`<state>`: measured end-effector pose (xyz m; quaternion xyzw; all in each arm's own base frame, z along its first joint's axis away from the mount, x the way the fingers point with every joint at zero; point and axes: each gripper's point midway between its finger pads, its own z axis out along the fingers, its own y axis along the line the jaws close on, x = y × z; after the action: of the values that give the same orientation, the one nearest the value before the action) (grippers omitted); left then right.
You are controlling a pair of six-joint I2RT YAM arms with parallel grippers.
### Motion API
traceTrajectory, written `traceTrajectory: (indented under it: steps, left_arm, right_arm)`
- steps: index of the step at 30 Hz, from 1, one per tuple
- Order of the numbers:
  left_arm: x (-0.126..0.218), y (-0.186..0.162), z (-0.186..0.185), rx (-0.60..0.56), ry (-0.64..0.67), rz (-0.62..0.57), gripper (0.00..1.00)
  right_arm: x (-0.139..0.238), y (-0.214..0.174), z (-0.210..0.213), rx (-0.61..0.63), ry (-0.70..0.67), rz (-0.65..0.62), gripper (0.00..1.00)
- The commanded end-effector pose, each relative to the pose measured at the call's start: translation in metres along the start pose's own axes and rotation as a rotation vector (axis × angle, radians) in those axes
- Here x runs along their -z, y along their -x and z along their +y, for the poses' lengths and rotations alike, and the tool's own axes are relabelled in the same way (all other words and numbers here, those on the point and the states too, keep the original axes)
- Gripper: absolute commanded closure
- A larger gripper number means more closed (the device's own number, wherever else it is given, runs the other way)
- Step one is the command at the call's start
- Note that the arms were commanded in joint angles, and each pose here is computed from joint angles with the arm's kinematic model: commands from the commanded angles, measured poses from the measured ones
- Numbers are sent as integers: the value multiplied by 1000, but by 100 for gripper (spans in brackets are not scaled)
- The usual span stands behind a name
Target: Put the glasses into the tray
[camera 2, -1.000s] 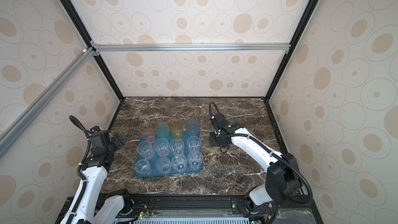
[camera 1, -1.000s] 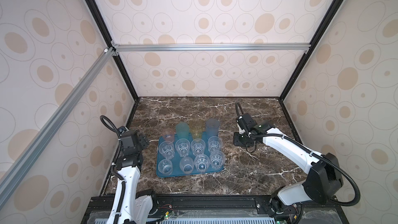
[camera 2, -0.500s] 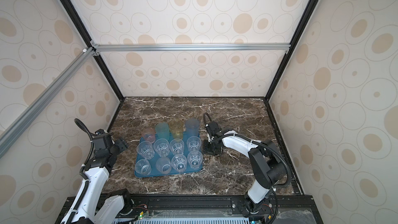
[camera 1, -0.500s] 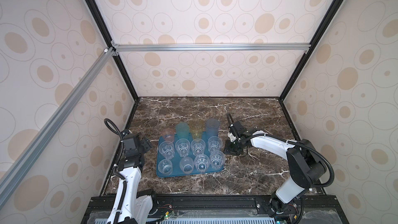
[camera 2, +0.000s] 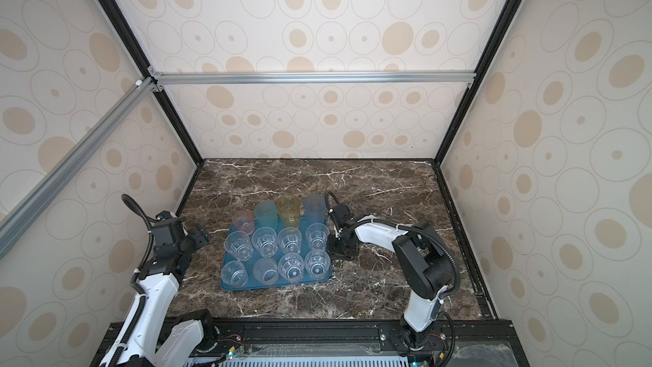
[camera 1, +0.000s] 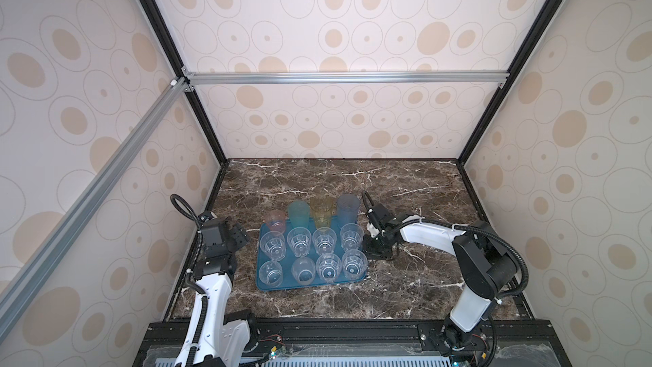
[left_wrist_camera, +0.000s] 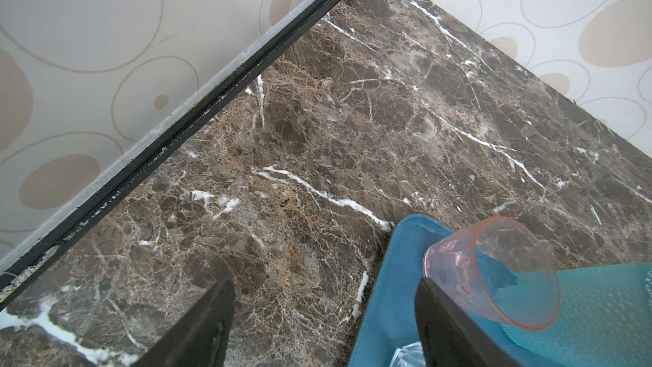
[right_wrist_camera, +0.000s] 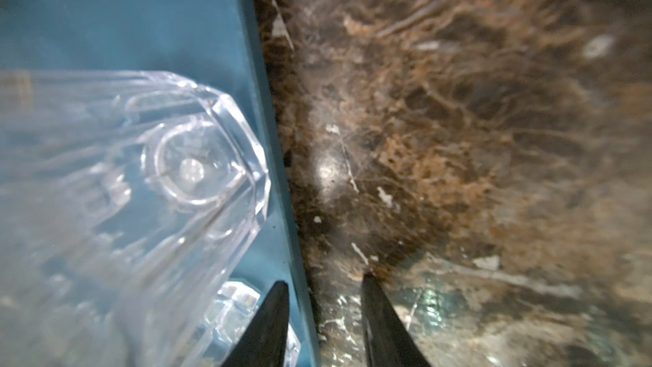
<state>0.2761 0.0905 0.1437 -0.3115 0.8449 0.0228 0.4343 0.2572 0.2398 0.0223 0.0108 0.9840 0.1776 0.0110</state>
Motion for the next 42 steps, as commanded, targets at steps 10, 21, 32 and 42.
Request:
traceTrajectory:
  steps: [10,21,32,42]
  left_arm:
    - [2,7,-3,7,-21,-29,20]
    - [0,7,-5,7,-29,-33,20]
    - [-3,5,-5,4,-31,-29,20]
    - [-6,2,-9,-10,-55,-16,21]
  right_arm:
    - [-3,0,-62,67,-410,9,72]
    - [-1,-3,-74,35,-428,20,84]
    - [18,3,-107,-18,-449,12,88]
    - [36,1,-150,-122,-455,5,89]
